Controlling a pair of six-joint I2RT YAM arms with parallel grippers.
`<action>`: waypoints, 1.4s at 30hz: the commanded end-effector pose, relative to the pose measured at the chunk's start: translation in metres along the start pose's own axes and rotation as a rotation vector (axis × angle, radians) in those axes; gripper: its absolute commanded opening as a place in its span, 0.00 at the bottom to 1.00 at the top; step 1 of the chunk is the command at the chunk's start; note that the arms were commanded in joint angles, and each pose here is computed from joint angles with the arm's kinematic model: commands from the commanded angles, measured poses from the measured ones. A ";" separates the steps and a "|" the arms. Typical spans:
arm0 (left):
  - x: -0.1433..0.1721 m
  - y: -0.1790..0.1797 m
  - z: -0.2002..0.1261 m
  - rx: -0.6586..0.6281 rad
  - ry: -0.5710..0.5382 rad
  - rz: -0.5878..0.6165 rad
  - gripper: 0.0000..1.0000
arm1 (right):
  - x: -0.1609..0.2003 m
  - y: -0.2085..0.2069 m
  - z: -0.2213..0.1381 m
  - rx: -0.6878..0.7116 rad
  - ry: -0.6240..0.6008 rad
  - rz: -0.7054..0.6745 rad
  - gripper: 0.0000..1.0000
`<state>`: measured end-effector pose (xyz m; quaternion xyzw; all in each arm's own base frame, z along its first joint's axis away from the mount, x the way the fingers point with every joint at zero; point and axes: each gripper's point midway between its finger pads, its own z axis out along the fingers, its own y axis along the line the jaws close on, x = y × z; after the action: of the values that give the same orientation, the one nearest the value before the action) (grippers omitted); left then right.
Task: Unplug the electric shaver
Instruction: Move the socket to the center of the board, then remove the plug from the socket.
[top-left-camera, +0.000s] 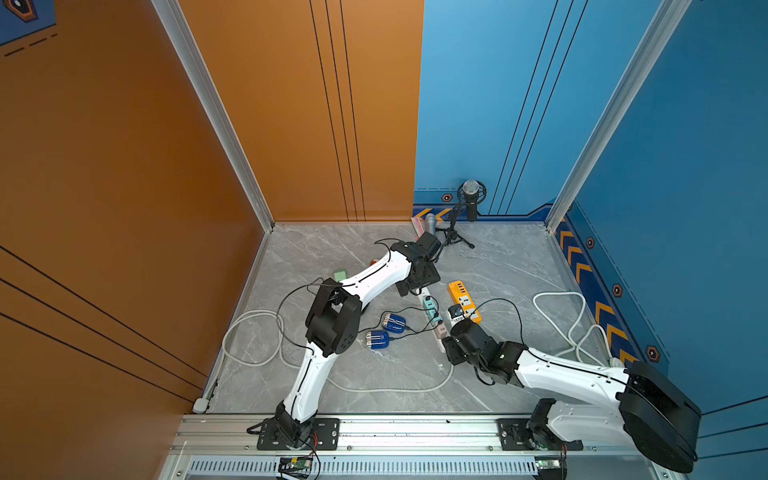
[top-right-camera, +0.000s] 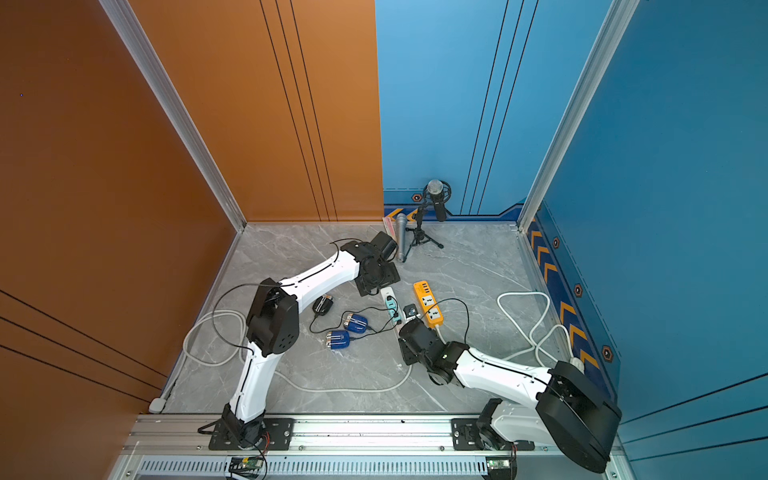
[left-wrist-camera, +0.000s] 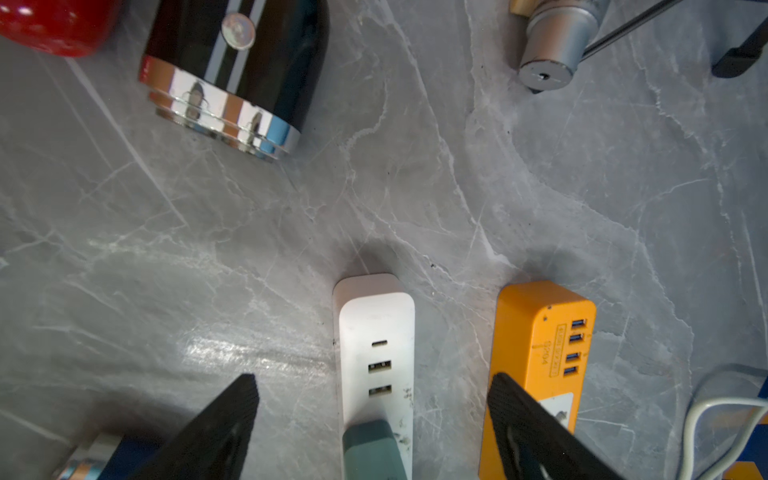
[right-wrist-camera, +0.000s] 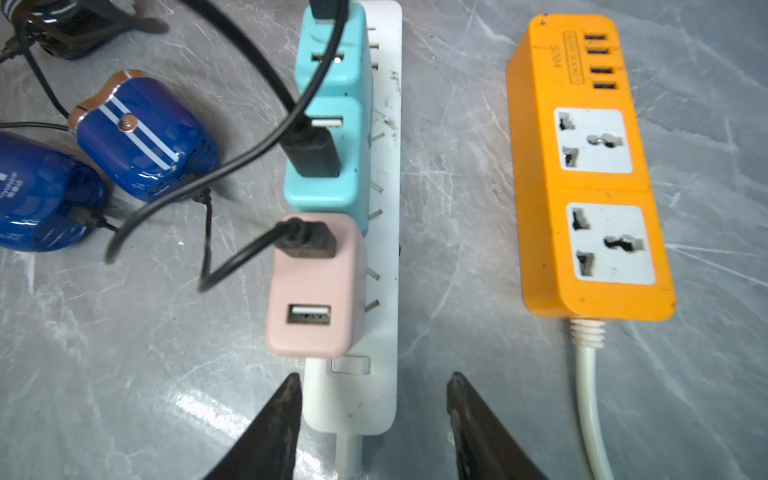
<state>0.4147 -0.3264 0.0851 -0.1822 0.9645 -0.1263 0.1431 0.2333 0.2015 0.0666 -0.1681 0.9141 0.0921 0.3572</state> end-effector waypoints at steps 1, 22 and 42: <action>0.009 -0.003 0.015 -0.017 0.039 -0.032 0.88 | 0.007 -0.008 -0.012 0.003 -0.001 -0.029 0.59; 0.010 0.010 0.052 -0.034 0.204 -0.145 0.58 | 0.012 -0.033 -0.049 -0.003 -0.089 0.041 0.65; 0.029 0.008 0.056 -0.036 0.273 -0.175 0.35 | -0.007 -0.003 -0.035 -0.065 -0.143 -0.074 0.63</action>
<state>0.4242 -0.3402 0.0371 -0.2325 0.9593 -0.1549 0.0407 0.2106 0.1759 0.0822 -0.1853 0.8945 0.1088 0.3920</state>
